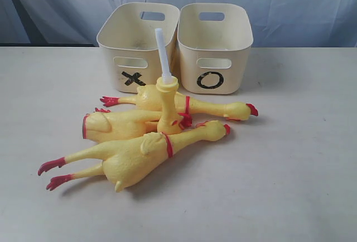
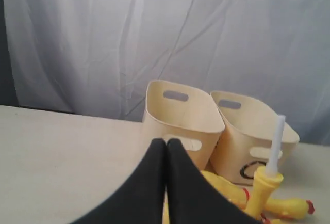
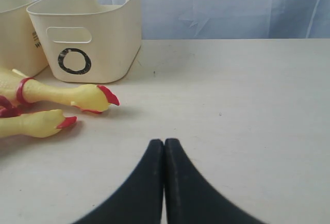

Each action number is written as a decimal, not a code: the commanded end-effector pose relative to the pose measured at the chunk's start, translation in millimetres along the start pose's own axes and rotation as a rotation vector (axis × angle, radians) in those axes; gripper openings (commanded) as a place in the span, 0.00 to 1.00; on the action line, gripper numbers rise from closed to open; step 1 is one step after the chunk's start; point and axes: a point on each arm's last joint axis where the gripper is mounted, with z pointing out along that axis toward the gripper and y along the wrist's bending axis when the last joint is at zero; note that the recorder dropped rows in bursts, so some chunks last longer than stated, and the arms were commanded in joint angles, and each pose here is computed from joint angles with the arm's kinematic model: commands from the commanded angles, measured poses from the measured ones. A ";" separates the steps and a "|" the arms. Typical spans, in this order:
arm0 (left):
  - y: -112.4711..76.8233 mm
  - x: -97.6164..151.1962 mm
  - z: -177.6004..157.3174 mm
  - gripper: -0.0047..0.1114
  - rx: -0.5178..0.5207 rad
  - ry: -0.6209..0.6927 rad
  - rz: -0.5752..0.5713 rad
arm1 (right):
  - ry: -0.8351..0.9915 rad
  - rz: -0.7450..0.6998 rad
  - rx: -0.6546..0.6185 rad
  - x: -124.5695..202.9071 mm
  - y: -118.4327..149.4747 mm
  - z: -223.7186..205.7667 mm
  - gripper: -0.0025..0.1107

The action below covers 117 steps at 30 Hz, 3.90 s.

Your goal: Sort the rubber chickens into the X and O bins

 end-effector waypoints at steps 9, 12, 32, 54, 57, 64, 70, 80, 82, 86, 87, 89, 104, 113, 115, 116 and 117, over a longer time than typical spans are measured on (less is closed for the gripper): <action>-12.6 -2.0 46.9 0.23 0.281 0.270 0.261 | -0.006 -0.002 -0.002 0.2 0.1 -0.1 0.01; -18.5 -0.1 58.0 0.41 0.420 0.256 0.339 | -0.006 -0.002 -0.002 0.2 0.1 -0.1 0.01; -0.9 23.2 118.7 0.66 0.516 0.332 0.260 | -0.010 -0.002 -0.002 -0.1 0.1 -0.1 0.01; -23.3 70.0 196.5 0.66 0.664 0.431 0.403 | -0.007 -0.002 -0.002 0.1 0.1 -0.1 0.01; -30.6 75.6 209.0 0.66 0.663 0.459 0.427 | -0.007 -0.002 -0.002 0.1 0.1 -0.1 0.01; -44.8 88.6 233.4 0.66 0.719 0.494 0.427 | -0.007 -0.002 -0.002 0.1 0.1 -0.1 0.01; -48.1 102.9 247.7 0.66 0.736 0.534 0.418 | -0.010 -0.002 -0.002 -0.2 0.1 -0.1 0.01; -48.3 118.3 263.4 0.66 0.752 0.571 0.401 | -0.010 -0.002 -0.002 -0.2 0.1 -0.1 0.01; -49.3 119.3 265.5 0.66 0.765 0.569 0.393 | -0.010 -0.002 -0.002 -0.2 0.1 -0.1 0.01; -50.9 120.2 268.6 0.66 0.783 0.565 0.384 | -0.010 -0.002 -0.002 -0.2 0.1 -0.1 0.01; -51.4 119.8 269.3 0.66 0.787 0.561 0.383 | -0.010 -0.002 -0.002 -0.2 0.1 -0.1 0.01; -51.6 119.4 270.9 0.66 0.787 0.559 0.384 | -0.010 -0.002 -0.002 -0.2 0.1 -0.1 0.01; -73.3 119.0 283.5 0.66 0.791 0.542 0.446 | -0.006 -0.002 -0.002 0.2 0.1 -0.1 0.01; -73.8 130.8 292.8 0.66 0.816 0.561 0.426 | -0.006 -0.002 -0.002 0.2 0.1 -0.1 0.01; -73.9 131.9 295.3 0.66 0.815 0.562 0.426 | -0.009 -0.002 -0.002 -0.1 0.1 -0.1 0.01; -74.1 131.4 296.2 0.66 0.816 0.559 0.427 | -0.008 -0.002 -0.002 0.1 0.1 -0.1 0.01; -74.4 131.0 296.7 0.66 0.816 0.557 0.427 | -0.008 -0.002 -0.002 0.1 0.1 -0.1 0.01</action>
